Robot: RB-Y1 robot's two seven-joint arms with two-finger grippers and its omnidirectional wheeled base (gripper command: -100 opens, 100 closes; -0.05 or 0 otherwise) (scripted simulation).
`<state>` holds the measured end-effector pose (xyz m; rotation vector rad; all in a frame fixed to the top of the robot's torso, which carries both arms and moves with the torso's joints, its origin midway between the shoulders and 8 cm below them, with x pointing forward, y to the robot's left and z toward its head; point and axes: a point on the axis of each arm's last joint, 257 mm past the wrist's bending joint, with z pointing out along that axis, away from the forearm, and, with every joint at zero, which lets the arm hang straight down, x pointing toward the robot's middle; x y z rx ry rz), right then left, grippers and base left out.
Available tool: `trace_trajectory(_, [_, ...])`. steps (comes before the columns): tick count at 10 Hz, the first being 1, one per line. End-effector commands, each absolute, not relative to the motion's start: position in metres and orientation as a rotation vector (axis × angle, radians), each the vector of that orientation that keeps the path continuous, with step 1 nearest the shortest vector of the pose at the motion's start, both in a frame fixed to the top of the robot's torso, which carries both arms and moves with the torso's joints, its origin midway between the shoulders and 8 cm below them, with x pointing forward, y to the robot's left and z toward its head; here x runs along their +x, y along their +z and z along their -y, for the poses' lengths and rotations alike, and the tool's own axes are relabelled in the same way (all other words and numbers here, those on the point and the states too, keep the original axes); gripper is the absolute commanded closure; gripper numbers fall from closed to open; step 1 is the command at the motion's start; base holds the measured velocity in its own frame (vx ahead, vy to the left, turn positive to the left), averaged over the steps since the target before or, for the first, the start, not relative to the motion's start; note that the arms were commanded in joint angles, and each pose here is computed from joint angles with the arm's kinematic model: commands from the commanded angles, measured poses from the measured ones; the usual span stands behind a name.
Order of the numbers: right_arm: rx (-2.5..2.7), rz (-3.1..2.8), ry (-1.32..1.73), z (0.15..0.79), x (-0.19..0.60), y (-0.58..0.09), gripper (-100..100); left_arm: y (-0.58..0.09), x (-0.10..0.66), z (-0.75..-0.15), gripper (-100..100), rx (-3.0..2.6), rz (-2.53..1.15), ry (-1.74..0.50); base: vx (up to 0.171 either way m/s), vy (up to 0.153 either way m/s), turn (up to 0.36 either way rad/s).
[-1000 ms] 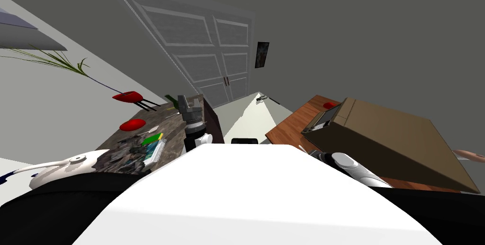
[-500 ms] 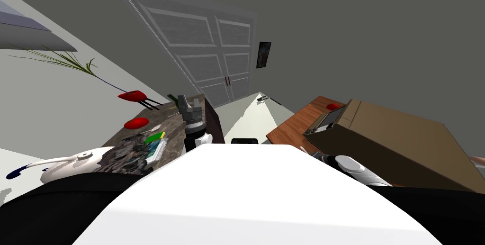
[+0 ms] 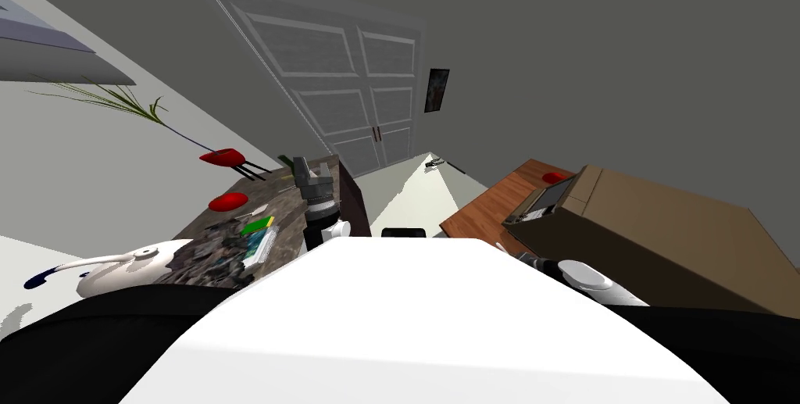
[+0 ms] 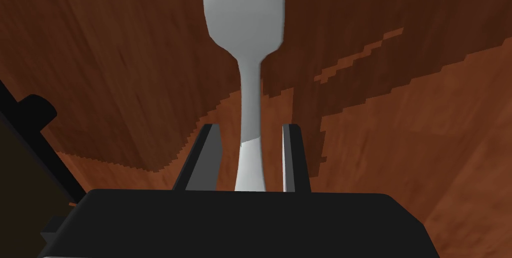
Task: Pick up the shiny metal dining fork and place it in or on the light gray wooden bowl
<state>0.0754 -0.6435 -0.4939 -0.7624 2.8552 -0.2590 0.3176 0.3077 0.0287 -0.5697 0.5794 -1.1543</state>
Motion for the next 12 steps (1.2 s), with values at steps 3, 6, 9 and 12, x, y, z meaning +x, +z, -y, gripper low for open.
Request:
trace_trajectory(3, [-0.783, -2.848, -0.266, 0.645, 0.065, -0.491, 100, 0.029, 0.318, -0.308, 0, -0.57, -0.579, -1.154, 0.006, 0.003, 0.035])
trace_trajectory(6, [-0.691, -2.831, -0.231, 0.638, 0.072, -0.491, 100, 0.029, 0.318, -0.308, 0, -0.57, -0.579, -1.154, 0.006, 0.001, 0.007])
trace_trajectory(9, [-0.693, -2.836, -0.233, 0.638, 0.06, -0.489, 100, 0.029, 0.318, -0.308, 0, -0.57, -0.579, -1.154, 0.011, 0.003, 0.043])
trace_trajectory(12, [-0.72, -2.852, -0.242, 0.641, 0.043, -0.488, 100, 0.029, 0.318, -0.308, 0, -0.57, -0.579, -1.154, 0.007, 0.004, 0.045])
